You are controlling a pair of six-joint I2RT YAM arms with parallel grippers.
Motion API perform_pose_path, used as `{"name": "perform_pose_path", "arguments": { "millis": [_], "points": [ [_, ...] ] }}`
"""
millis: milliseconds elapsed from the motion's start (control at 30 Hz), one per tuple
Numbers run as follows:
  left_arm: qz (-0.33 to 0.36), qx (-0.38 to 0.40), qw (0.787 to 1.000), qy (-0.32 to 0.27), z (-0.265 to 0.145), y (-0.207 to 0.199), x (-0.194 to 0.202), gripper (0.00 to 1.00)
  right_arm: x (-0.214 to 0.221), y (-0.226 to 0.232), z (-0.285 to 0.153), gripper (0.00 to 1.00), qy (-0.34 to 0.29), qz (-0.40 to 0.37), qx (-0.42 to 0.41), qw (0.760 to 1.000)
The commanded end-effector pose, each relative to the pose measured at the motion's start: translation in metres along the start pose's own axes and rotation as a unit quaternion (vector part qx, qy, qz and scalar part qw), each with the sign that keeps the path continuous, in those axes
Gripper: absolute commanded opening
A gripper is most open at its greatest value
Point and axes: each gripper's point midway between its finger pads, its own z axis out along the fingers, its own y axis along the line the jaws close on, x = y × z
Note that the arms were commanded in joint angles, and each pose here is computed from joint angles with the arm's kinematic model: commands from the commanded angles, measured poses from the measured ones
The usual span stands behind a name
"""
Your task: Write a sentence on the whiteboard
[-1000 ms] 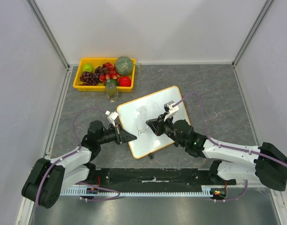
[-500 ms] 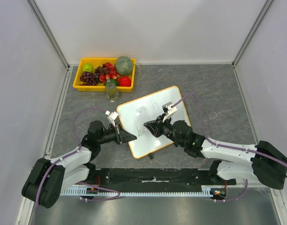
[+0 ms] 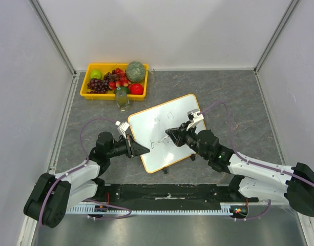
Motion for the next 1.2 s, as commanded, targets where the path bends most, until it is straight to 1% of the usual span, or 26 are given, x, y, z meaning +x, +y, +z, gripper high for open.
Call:
{"name": "perform_pose_path", "arguments": {
  "millis": [0, 500, 767, 900, 1167],
  "points": [
    [-0.008, -0.081, 0.997, 0.017, -0.005, 0.04, 0.02, 0.02, -0.015, -0.014, -0.001, 0.0, -0.015, -0.012, 0.024, 1.0],
    [-0.008, -0.082, 0.996, 0.017, -0.005, 0.041, 0.02, 0.02, -0.004, -0.001, 0.011, 0.0, 0.007, -0.002, -0.013, 1.0],
    [-0.009, -0.082, 0.996, 0.018, -0.005, 0.04, 0.02, 0.02, 0.012, -0.014, 0.015, 0.0, 0.02, -0.004, 0.01, 1.0],
    [-0.008, -0.082, 0.996, 0.016, -0.005, 0.04, 0.02, 0.02, 0.018, -0.027, 0.013, 0.0, 0.025, -0.014, 0.038, 0.999],
    [-0.01, -0.083, 0.996, 0.018, -0.005, 0.041, 0.02, 0.02, 0.018, -0.046, 0.006, 0.0, 0.028, -0.046, 0.082, 0.995]
  ]
}}
